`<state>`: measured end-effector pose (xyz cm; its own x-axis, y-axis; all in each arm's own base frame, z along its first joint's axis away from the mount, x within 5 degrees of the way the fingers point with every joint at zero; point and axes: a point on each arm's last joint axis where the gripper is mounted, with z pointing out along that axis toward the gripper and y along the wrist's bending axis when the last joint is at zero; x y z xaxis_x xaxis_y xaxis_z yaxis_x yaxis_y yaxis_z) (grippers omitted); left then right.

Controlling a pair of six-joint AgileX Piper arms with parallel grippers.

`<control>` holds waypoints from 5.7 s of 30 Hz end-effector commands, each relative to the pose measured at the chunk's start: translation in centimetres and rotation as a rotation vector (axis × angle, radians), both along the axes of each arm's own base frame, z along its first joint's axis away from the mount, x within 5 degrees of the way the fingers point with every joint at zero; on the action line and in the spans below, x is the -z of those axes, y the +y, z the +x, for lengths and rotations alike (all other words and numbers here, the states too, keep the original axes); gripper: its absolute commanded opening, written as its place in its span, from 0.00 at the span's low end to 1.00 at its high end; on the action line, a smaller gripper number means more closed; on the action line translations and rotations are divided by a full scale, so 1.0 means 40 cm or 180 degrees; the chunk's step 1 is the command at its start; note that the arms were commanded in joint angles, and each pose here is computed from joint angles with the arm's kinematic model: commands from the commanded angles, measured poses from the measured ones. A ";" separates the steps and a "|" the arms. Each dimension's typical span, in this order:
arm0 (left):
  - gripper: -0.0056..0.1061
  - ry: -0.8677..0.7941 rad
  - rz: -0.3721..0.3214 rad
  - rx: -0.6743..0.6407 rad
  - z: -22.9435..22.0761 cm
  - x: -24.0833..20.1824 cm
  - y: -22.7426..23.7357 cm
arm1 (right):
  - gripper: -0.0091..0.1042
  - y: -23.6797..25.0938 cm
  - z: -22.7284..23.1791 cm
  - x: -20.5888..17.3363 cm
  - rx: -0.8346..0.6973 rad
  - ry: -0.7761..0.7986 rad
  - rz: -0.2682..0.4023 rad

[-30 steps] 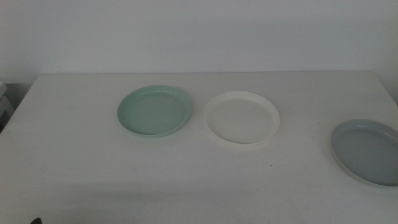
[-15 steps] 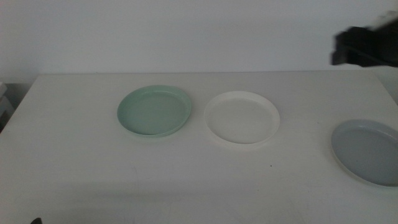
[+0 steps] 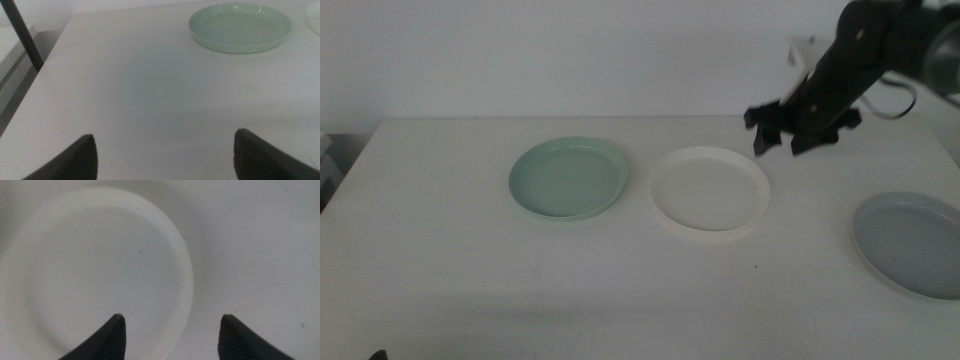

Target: Stack the three bowls on top of each other.

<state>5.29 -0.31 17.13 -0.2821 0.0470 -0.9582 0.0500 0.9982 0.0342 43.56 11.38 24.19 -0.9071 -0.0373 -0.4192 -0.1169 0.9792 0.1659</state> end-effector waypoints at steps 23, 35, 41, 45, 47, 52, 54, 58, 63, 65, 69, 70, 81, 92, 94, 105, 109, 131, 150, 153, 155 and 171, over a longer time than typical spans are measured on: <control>0.99 -0.0277 -0.0040 -0.0026 0.002 -0.021 0.001 | 0.07 0.010 0.070 0.105 0.0144 -0.0223 0.0050; 0.99 -0.0277 -0.0040 -0.0026 0.002 -0.021 0.001 | 0.07 0.086 -0.257 -0.020 -0.0344 -0.0511 0.0103; 0.99 -0.0277 -0.0040 -0.0026 0.002 -0.021 0.001 | 0.07 0.184 -0.368 0.007 -0.0683 -0.0324 0.0168; 0.99 -0.0277 -0.0040 -0.0026 0.002 -0.021 0.001 | 0.07 0.218 -0.388 0.036 -0.0707 -0.0230 0.0195; 0.99 -0.0277 -0.0040 -0.0026 0.002 -0.021 0.001 | 0.07 0.223 -0.384 0.051 -0.0685 -0.0199 0.0184; 0.99 -0.0277 -0.0040 -0.0026 0.002 -0.021 0.001 | 0.07 0.232 -0.370 0.098 -0.0683 -0.0111 0.0120; 0.99 -0.0277 -0.0040 -0.0026 0.002 -0.021 0.001 | 0.07 0.235 -0.365 0.117 -0.0683 -0.0077 0.0098; 0.99 -0.0277 -0.0040 -0.0026 0.002 -0.021 0.001 | 0.07 0.238 -0.358 0.142 -0.0691 -0.0027 0.0052; 0.99 -0.0277 -0.0040 -0.0026 0.002 -0.021 0.001 | 0.11 0.231 -0.352 0.144 -0.0675 -0.0055 0.0024; 0.99 -0.0277 -0.0040 -0.0026 0.002 -0.021 0.001 | 0.17 0.229 -0.350 0.144 -0.0668 -0.0054 0.0018; 0.99 -0.0277 -0.0040 -0.0026 0.002 -0.021 0.001 | 0.35 0.228 -0.351 0.134 -0.0668 -0.0084 0.0035; 0.99 -0.0277 -0.0040 -0.0026 0.002 -0.021 0.001 | 0.40 0.226 -0.352 0.122 -0.0663 -0.0121 0.0054; 0.99 -0.0277 -0.0040 -0.0026 0.002 -0.021 0.001 | 0.60 -0.065 -0.352 -0.134 0.0121 -0.0790 -0.0095; 0.99 -0.0277 -0.0040 -0.0026 0.002 -0.021 0.001 | 0.54 -0.452 -0.354 -0.124 0.1642 -0.0510 -0.0462; 0.99 -0.0277 -0.0040 -0.0026 0.002 -0.021 0.001 | 0.53 -0.506 -0.355 -0.107 0.1899 -0.0459 -0.0414; 0.99 -0.0277 -0.0040 -0.0026 0.002 -0.021 0.001 | 0.49 -0.617 -0.290 0.086 0.2100 0.0005 -0.0203; 0.99 -0.0277 -0.0040 -0.0026 0.002 -0.021 0.001 | 0.47 -0.623 -0.272 0.147 0.2123 0.0143 -0.0160; 0.99 -0.0277 -0.0040 -0.0026 0.002 -0.021 0.001 | 0.07 -0.333 -0.331 -0.136 0.1140 -0.0655 0.0115; 0.99 -0.0277 -0.0040 -0.0026 0.002 -0.021 0.001 | 0.07 0.174 -0.388 -0.023 -0.0753 -0.0383 0.0281; 0.99 -0.0277 -0.0040 -0.0026 0.002 -0.021 0.001 | 0.07 0.197 -0.380 0.012 -0.0785 -0.0331 0.0271; 0.99 -0.0277 -0.0040 -0.0026 0.002 -0.021 0.001 | 0.07 0.205 -0.375 0.032 -0.0786 -0.0282 0.0261; 0.99 -0.0277 -0.0040 -0.0026 0.002 -0.021 0.001 | 0.44 0.182 -0.415 -0.060 -0.0867 -0.0504 0.0317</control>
<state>5.29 -0.31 17.13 -0.2821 0.0470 -0.9582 0.0500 0.9982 0.0342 27.60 19.09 22.65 -0.8557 -0.2462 -0.4551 -0.3709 0.9052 0.2077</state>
